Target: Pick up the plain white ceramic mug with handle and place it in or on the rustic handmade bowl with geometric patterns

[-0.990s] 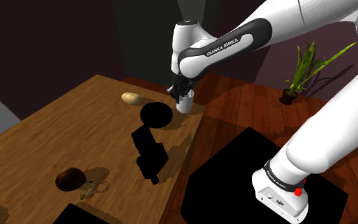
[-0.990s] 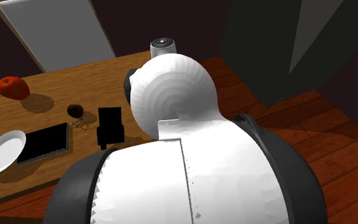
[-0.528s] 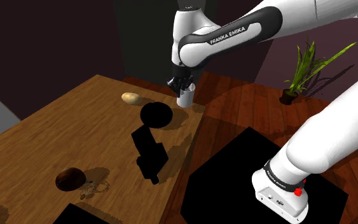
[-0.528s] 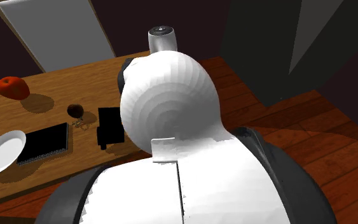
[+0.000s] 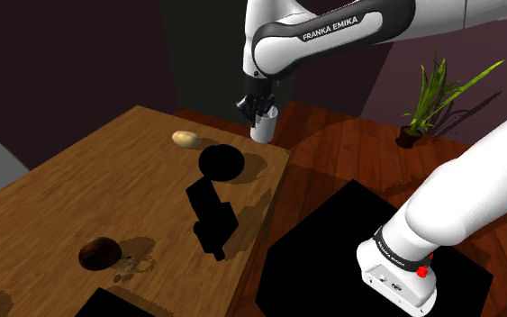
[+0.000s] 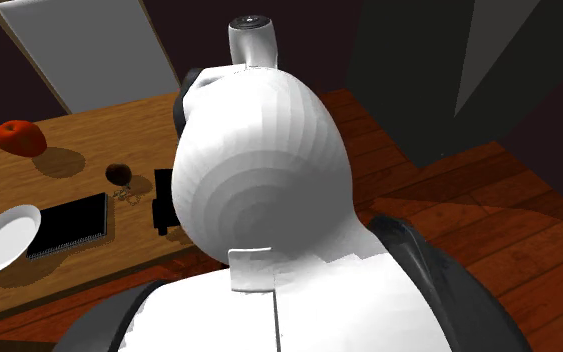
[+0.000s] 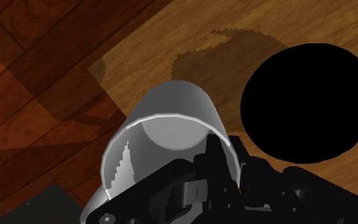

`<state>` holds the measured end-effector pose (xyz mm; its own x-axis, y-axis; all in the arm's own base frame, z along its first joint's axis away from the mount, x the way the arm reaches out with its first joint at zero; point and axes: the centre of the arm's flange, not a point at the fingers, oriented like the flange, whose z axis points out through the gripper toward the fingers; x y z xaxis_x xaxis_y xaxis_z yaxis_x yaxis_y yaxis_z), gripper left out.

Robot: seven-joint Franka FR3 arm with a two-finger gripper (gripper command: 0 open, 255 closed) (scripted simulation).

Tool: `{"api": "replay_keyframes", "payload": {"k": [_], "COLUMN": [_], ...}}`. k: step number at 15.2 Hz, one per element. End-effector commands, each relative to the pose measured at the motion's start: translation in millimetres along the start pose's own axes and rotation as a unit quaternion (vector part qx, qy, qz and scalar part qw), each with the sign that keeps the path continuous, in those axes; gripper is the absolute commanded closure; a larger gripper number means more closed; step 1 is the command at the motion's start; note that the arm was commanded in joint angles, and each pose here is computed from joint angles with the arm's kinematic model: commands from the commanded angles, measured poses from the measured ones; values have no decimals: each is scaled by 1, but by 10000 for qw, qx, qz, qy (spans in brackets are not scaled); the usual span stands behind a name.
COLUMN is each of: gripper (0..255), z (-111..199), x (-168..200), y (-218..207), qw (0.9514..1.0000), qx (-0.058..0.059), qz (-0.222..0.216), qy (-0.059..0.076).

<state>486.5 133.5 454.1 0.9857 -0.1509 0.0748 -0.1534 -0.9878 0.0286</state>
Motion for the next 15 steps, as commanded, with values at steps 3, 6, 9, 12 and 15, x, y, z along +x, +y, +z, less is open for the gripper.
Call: {"api": "replay_keyframes", "payload": {"k": [3,6,9,12,15], "gripper": [255,255,255,255,255], "z": [-20,-36,-52,-65,-72], "x": [1,2,3,4,8], "y": [2,2,3,3,-36], "qw": [10000,10000,10000,10000,10000], "qx": [-1,-1,-1,-1,-1], "qz": [0,0,0,0,0], "qy": [-2,-2,-2,-2,-2]}}
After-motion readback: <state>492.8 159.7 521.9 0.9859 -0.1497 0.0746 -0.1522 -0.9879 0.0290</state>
